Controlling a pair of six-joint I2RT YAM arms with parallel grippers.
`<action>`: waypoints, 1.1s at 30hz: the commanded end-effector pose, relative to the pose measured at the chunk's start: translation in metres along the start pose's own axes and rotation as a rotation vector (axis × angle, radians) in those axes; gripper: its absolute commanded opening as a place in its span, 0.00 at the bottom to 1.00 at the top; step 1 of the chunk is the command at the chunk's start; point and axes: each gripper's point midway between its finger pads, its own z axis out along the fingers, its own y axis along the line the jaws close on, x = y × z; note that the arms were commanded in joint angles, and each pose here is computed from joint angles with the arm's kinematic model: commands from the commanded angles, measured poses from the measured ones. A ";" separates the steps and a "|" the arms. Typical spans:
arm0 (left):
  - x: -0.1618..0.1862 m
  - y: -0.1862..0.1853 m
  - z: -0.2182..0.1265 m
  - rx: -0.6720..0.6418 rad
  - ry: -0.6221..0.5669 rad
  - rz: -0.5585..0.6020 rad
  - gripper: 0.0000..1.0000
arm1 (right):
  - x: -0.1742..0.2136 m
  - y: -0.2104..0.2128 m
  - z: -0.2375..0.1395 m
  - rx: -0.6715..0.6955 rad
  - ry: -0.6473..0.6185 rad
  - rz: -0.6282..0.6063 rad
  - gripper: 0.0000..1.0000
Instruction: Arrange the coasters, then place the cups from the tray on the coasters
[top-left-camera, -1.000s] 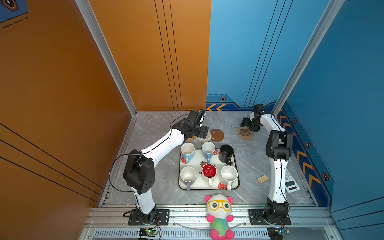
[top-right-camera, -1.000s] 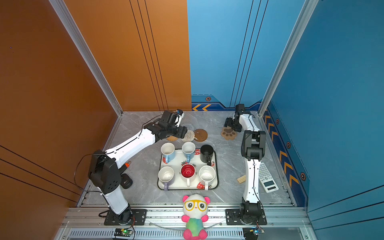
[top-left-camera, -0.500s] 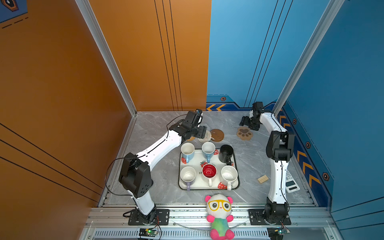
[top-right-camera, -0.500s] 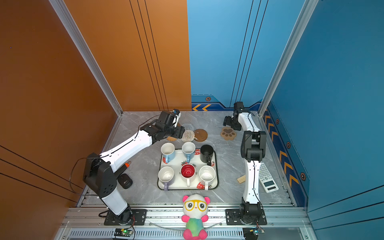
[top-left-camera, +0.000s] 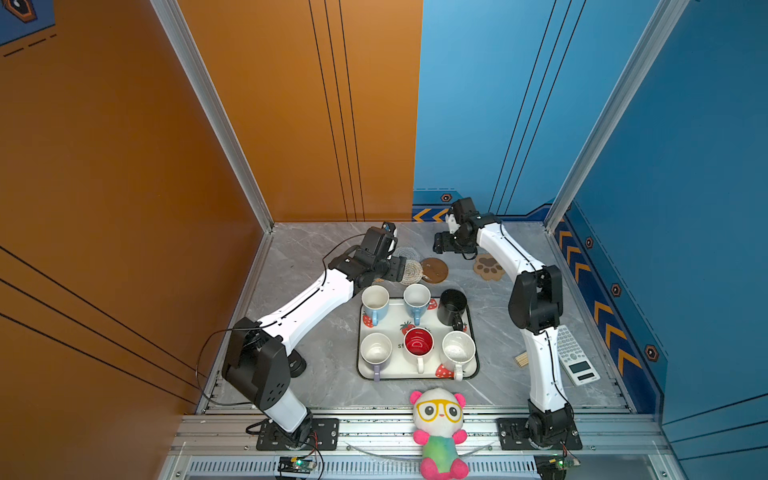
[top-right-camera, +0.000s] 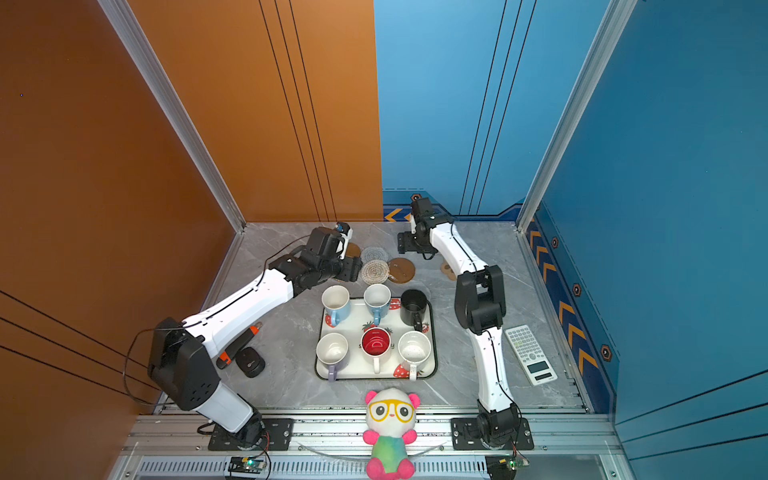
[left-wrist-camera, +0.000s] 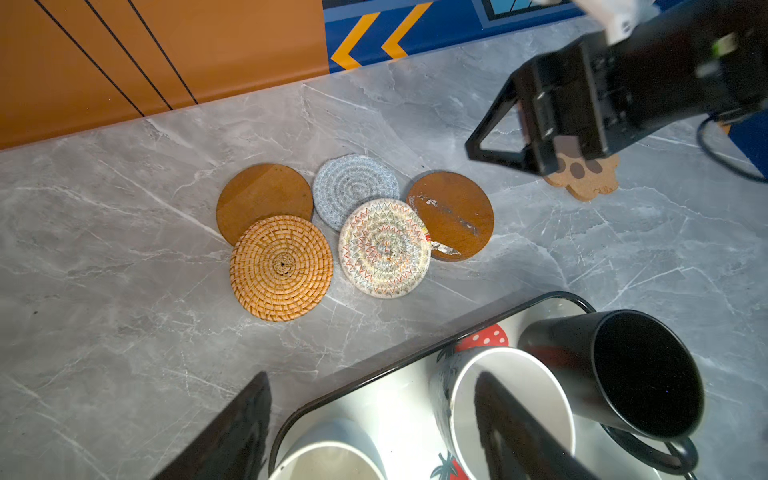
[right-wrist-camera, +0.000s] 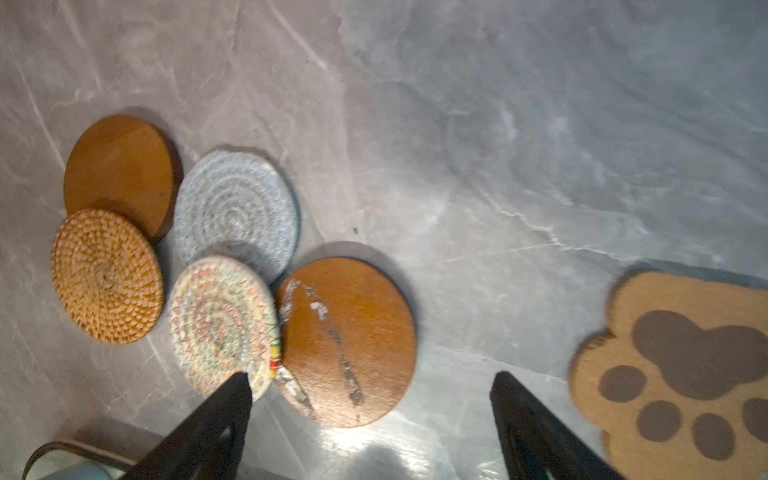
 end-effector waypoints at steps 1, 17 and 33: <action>-0.006 0.012 -0.011 -0.025 -0.047 -0.039 0.78 | 0.018 0.012 0.024 0.065 0.070 -0.092 0.91; 0.000 0.028 -0.029 -0.033 -0.087 -0.099 0.78 | 0.059 0.033 0.075 0.143 0.178 -0.187 0.94; 0.004 0.033 -0.043 -0.036 -0.130 -0.126 0.78 | 0.066 0.013 0.078 0.214 0.210 -0.218 0.96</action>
